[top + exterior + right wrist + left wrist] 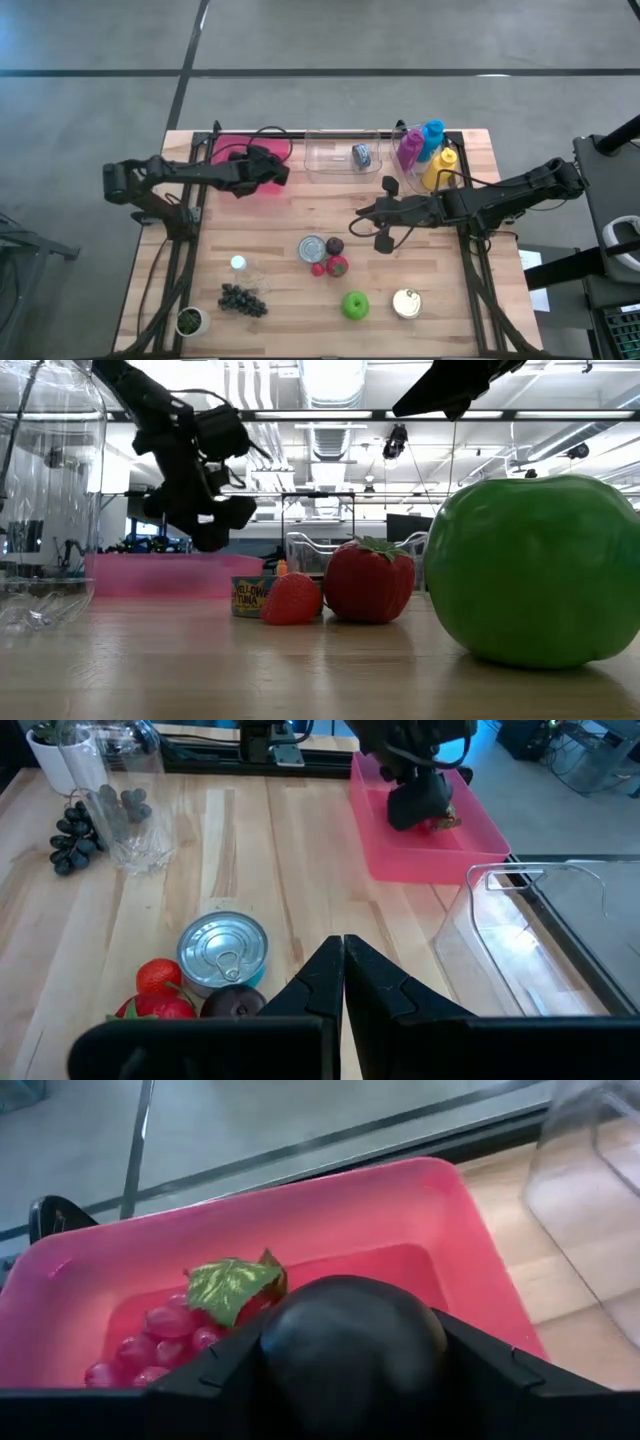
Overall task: Pick & Place Food Item
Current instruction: Put the top plum into the pink bin, then put the transparent water bottle into the right transparent bin
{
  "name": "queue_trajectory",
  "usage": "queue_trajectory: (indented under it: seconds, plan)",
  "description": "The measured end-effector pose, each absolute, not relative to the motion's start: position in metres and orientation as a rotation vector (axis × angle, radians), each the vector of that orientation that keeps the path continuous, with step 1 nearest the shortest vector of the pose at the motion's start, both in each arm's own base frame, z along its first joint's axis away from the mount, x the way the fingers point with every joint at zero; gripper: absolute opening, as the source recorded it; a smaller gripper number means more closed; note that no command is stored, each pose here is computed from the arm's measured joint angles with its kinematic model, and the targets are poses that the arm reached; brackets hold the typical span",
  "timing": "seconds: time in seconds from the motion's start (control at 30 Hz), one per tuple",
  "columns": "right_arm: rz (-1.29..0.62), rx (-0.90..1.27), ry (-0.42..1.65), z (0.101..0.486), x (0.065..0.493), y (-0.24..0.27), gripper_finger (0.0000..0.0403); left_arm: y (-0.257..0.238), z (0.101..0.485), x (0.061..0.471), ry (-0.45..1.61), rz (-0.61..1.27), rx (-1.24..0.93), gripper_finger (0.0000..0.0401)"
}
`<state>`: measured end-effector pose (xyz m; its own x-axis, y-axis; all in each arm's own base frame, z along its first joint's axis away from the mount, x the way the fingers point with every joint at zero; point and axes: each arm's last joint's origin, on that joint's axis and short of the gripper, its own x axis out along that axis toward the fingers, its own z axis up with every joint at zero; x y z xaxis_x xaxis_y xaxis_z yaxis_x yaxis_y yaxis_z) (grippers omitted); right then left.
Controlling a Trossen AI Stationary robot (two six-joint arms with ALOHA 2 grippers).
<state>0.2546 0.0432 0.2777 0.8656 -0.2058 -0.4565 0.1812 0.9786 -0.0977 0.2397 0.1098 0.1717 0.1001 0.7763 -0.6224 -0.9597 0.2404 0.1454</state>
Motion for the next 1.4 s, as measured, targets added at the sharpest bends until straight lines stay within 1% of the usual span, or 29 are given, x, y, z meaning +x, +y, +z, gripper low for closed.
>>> queue_trajectory:
  seconds: [0.23, 0.33, 0.43, 0.63, 0.8, 0.9, 1.07, 1.4]
  plan:
    - [-0.203, -0.052, 0.484, 0.278, 0.255, 0.043, 0.0008, 0.112, 0.165, 0.236, 0.646, 1.311, -0.362, 0.0253]
    - [-0.203, -0.052, 0.484, 0.278, 0.255, 0.043, 0.0008, 0.112, 0.165, 0.236, 0.64, 1.308, -0.384, 0.027]
    - [-0.203, -0.052, 0.484, 0.278, 0.255, 0.043, 0.0008, 0.112, 0.165, 0.236, 0.636, 1.309, -0.391, 0.0297]
    - [-0.203, -0.052, 0.484, 0.278, 0.255, 0.043, 0.0008, 0.112, 0.164, 0.235, 0.651, 1.31, -0.388, 0.0362]
    - [-0.203, -0.052, 0.484, 0.278, 0.255, 0.043, 0.0008, 0.112, 0.166, 0.236, 0.651, 1.309, -0.384, 0.0394]
    - [-0.203, -0.052, 0.484, 0.278, 0.255, 0.043, 0.0008, 0.112, 0.171, 0.236, 0.672, 1.297, -0.352, 0.0398]
    - [-0.203, -0.052, 0.484, 0.278, 0.255, 0.043, 0.0008, 0.11, 0.184, 0.232, 0.737, 1.251, -0.283, 0.0388]
    - [-0.203, -0.052, 0.484, 0.278, 0.255, 0.043, 0.0008, 0.096, 0.218, 0.214, 0.635, 1.193, -0.316, 0.0371]
